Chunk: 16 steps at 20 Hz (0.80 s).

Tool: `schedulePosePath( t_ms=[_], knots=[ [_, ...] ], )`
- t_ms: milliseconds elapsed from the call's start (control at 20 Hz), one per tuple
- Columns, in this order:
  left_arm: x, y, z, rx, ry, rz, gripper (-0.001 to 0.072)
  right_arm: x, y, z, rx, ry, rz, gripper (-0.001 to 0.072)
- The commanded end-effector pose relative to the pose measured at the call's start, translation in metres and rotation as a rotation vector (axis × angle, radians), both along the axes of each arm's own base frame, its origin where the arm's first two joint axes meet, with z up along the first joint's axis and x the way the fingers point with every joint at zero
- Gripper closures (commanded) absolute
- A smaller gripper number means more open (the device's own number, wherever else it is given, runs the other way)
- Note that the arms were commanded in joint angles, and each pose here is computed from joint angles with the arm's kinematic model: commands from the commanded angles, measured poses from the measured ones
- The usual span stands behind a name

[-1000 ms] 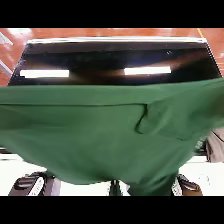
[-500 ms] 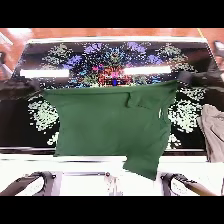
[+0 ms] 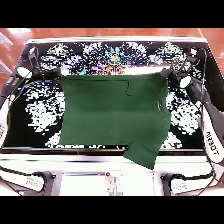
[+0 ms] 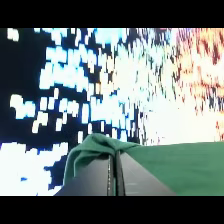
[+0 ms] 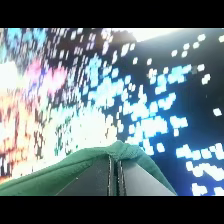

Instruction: Fold the shirts.

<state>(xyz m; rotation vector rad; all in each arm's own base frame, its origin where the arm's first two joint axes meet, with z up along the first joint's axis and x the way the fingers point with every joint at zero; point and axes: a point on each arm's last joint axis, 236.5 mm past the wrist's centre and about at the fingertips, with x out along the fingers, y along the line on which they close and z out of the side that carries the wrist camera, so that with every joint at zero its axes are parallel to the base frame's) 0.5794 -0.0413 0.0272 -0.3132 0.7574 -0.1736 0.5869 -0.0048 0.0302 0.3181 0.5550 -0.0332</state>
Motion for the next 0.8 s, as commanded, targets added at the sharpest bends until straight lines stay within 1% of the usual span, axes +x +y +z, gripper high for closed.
schedulePosePath(
  t_ms=[0,150,300,350,450,550,650,750],
  knots=[
    [0.02,-0.008,-0.029,-0.021,-0.004,0.018,0.067,0.006,-0.003,-0.027,0.06,0.023,-0.048,0.0656],
    [0.003,-0.024,-0.052,-0.039,0.098,-0.042,0.0671,-0.009,0.007,-0.049,0.081,0.13,-0.008,0.0655],
    [-0.031,-0.028,-0.054,0.003,0.244,-0.167,0.0671,-0.034,0.009,-0.034,0.072,0.214,0.045,0.0655],
    [-0.049,-0.029,-0.056,0.014,0.318,-0.218,0.0672,-0.05,0.007,-0.034,0.05,0.275,0.073,0.0655],
    [-0.088,-0.029,-0.062,0.015,0.478,-0.299,0.0671,-0.098,-0.004,-0.051,0.001,0.485,0.12,0.0656],
    [-0.125,-0.026,-0.075,0.023,0.639,-0.347,0.0672,-0.15,-0.013,-0.077,0.016,0.729,0.126,0.0656],
    [-0.15,-0.01,-0.093,0.069,0.783,-0.324,0.0672,-0.182,-0.017,-0.097,0.021,0.886,0.143,0.0655],
    [-0.162,-0.005,-0.104,0.074,0.858,-0.312,0.0672,-0.189,-0.007,-0.107,0.07,0.932,0.154,0.0655]
  ],
)
